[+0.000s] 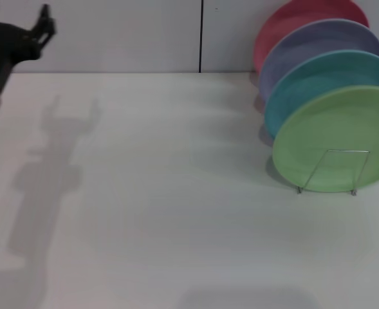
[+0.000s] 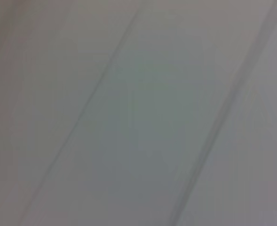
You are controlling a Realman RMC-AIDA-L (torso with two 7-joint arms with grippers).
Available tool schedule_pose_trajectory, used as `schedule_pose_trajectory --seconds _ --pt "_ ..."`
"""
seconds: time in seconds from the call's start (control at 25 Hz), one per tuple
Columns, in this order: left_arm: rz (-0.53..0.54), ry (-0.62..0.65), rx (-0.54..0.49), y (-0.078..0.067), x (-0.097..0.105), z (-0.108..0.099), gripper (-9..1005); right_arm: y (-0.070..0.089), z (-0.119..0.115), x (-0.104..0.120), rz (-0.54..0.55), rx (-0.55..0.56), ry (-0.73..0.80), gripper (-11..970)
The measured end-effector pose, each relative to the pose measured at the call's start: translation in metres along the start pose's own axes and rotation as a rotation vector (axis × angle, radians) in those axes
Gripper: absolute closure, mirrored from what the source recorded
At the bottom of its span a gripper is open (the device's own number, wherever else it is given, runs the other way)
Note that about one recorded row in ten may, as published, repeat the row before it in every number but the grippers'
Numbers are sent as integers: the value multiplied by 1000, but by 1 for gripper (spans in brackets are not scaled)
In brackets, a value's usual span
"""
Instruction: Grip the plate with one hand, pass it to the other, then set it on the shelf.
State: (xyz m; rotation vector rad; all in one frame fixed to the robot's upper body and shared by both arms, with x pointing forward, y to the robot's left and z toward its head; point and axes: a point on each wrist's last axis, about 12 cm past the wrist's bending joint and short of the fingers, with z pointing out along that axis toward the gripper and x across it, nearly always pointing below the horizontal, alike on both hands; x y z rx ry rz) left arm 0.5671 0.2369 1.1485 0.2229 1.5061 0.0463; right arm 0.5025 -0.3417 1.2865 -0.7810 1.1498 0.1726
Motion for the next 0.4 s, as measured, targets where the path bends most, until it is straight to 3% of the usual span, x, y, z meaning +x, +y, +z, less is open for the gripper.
schedule_pose_trajectory --seconds 0.04,0.08,0.12,0.2,0.24,0.28,0.4 --pt "3 -21 -43 5 5 -2 130 -2 -38 24 23 161 -143 268" --pt "3 -21 -43 5 5 -2 130 -2 -38 24 23 161 -143 268" --pt "10 -61 -107 9 16 -10 130 -3 -55 35 23 244 -199 267" --pt "12 -96 -154 11 26 -18 130 0 -92 60 21 431 -285 267" --pt "1 -114 -181 14 35 -24 130 9 -121 82 14 590 -323 268" --pt "-6 -120 -189 14 38 -26 130 9 -121 82 14 590 -323 268" --pt "-47 -147 -214 19 52 -34 130 26 -152 113 7 811 -336 270"
